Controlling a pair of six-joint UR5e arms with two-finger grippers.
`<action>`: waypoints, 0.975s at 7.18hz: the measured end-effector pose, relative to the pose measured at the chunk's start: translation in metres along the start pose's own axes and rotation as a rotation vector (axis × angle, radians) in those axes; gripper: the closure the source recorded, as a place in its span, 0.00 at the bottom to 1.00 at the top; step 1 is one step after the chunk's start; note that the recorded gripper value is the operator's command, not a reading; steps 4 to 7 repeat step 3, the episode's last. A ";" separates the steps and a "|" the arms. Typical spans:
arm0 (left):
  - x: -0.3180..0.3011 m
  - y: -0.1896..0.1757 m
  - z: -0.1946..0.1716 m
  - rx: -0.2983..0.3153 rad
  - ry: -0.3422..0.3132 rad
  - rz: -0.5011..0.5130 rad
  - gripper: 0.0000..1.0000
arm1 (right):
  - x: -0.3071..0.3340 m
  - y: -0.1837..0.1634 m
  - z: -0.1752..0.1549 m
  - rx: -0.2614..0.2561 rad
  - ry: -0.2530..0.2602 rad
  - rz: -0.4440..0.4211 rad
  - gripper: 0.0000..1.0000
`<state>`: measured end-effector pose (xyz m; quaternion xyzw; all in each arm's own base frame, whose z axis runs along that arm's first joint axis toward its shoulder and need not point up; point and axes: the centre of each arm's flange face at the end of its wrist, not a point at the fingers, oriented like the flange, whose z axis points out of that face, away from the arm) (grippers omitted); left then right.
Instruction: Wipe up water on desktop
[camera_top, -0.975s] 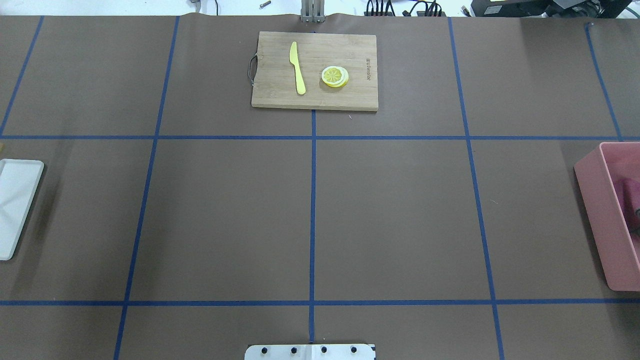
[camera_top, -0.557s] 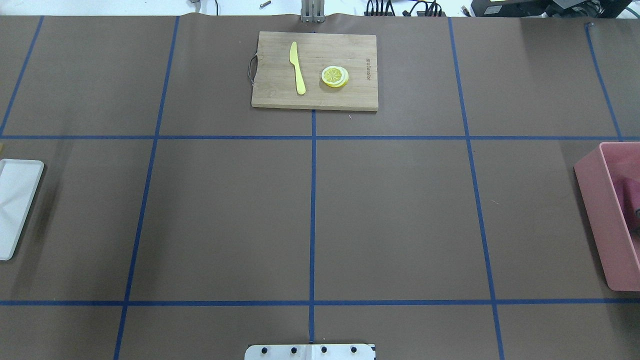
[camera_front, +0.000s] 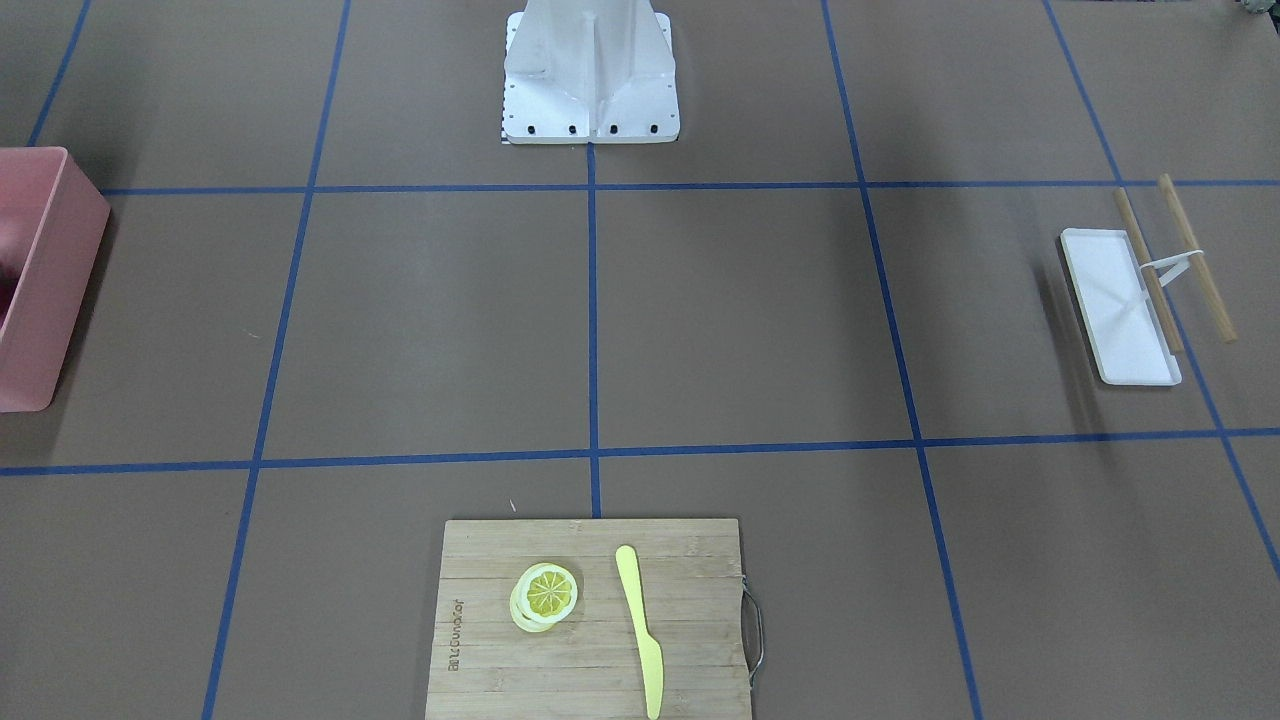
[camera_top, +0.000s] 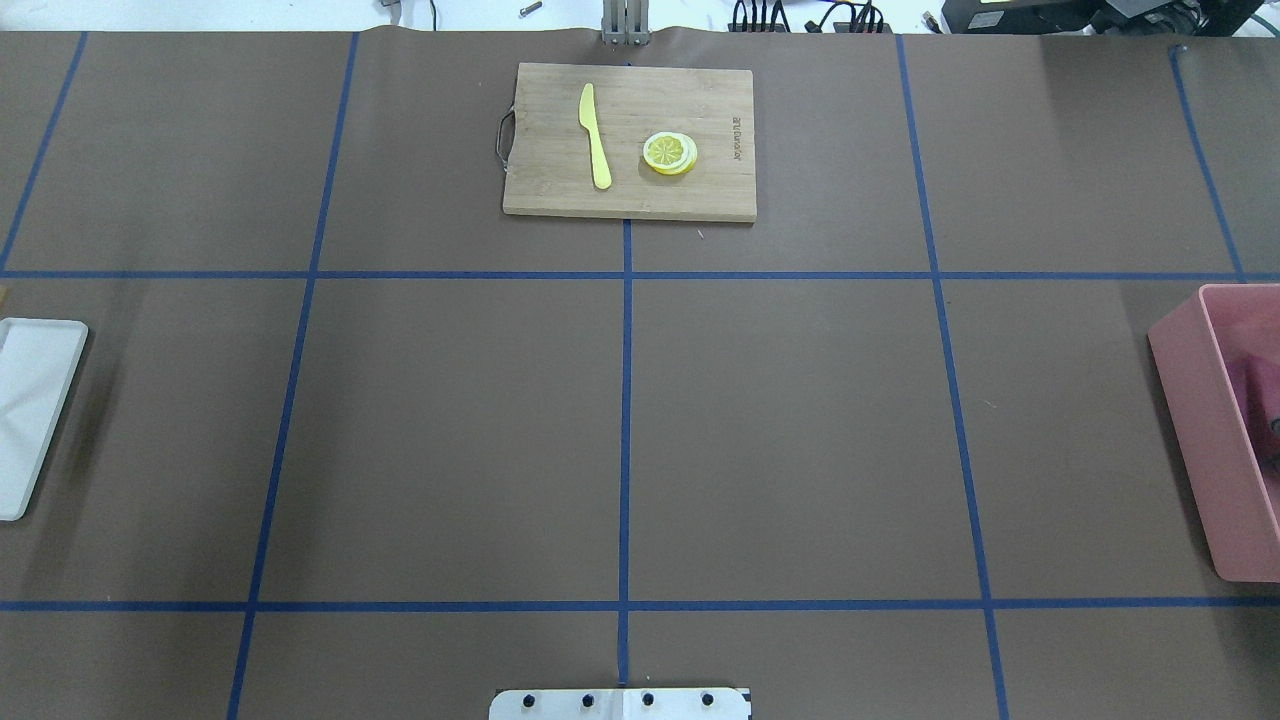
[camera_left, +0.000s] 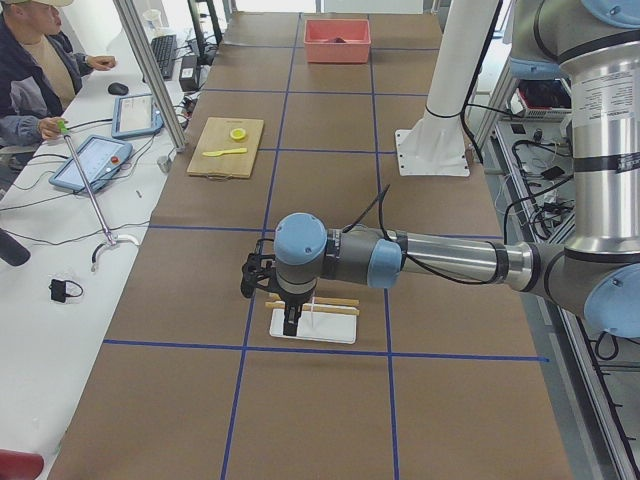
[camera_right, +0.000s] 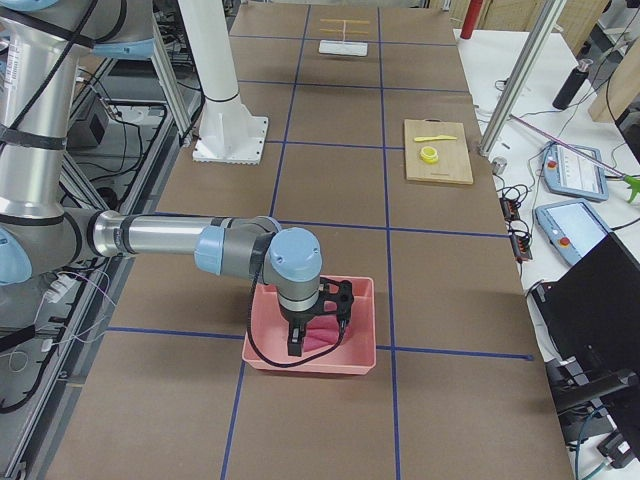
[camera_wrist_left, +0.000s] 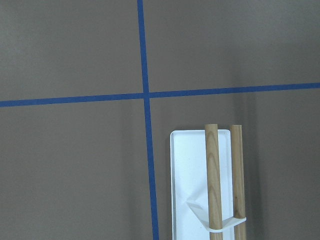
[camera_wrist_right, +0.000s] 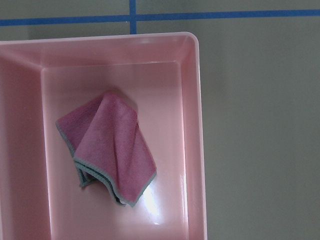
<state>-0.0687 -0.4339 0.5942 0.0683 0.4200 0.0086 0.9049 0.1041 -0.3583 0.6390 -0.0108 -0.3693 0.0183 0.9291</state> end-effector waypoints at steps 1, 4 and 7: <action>0.000 0.000 0.000 -0.001 0.002 -0.001 0.02 | 0.000 0.000 0.000 -0.001 0.000 0.001 0.00; 0.000 0.001 0.001 -0.001 0.003 0.002 0.02 | 0.001 0.000 0.001 -0.002 -0.001 0.001 0.00; 0.000 0.001 0.001 -0.001 0.003 0.002 0.02 | 0.001 0.000 0.001 -0.002 -0.001 0.001 0.00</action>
